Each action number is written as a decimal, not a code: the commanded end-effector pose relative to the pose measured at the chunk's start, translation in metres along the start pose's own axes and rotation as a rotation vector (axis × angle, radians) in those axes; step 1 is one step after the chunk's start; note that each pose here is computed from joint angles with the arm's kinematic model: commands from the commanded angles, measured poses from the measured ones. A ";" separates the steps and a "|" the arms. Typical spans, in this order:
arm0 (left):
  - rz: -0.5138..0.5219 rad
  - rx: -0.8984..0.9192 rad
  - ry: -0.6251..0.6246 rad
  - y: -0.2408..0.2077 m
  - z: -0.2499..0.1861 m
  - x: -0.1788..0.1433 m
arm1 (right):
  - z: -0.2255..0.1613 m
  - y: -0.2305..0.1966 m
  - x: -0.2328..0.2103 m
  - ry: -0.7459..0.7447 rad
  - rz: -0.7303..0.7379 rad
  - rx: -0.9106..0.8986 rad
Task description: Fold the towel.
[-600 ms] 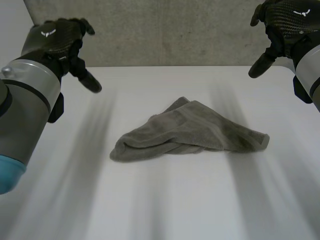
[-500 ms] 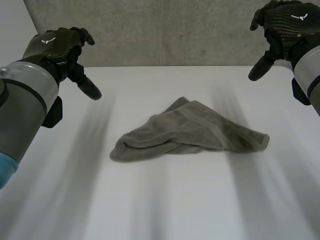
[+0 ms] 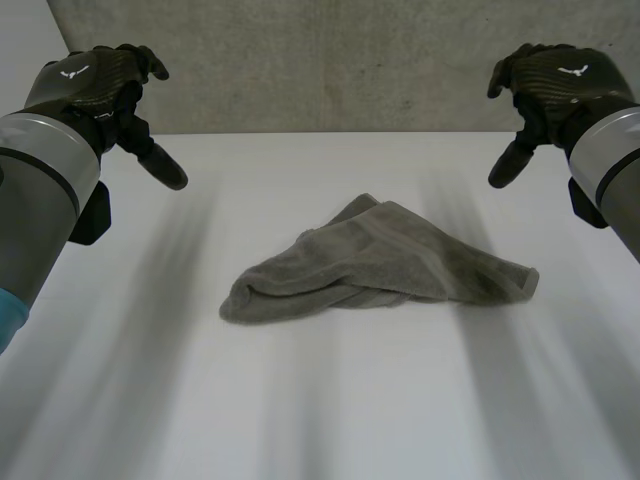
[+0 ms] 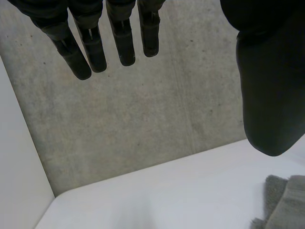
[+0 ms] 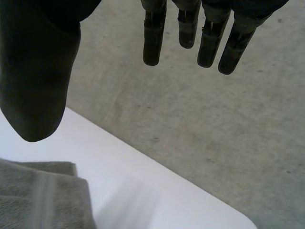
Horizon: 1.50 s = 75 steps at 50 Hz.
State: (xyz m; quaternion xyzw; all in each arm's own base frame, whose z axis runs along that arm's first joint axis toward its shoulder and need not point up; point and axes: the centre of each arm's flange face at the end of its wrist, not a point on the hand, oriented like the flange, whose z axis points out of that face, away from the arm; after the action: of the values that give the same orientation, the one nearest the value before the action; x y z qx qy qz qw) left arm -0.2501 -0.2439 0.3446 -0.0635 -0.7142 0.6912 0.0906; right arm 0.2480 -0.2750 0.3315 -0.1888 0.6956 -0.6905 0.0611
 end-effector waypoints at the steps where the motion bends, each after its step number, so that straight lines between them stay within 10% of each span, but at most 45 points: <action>1: -0.006 0.048 0.031 0.015 0.019 0.000 | 0.012 0.023 -0.023 -0.181 -0.051 -0.034; 12: 0.042 -0.179 0.110 0.124 0.071 0.003 | 0.059 0.109 -0.088 -0.415 -0.205 -0.161; 24: 0.036 -0.137 0.111 0.125 0.071 0.003 | 0.079 0.188 -0.139 -0.467 -0.405 -0.246; 38: 0.036 -0.134 0.127 0.128 0.059 0.005 | 0.026 0.127 -0.113 -0.399 -0.403 -0.257; 50: 0.044 -0.177 0.157 0.139 0.050 0.010 | -0.082 0.121 -0.095 -0.645 -0.579 -0.361; 62: 0.115 -0.309 0.270 0.164 0.009 0.036 | -0.045 0.063 -0.069 -0.462 -0.397 -0.198; 75: 0.284 -0.466 0.276 0.192 -0.034 0.025 | 0.004 0.121 -0.093 -0.535 -0.360 -0.394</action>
State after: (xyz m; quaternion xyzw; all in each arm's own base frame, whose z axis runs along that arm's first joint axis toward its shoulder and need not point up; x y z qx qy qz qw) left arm -0.2851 -0.2108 0.1640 -0.2640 -0.8074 0.5186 0.0971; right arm 0.3037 -0.2383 0.2259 -0.4791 0.7107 -0.5092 0.0779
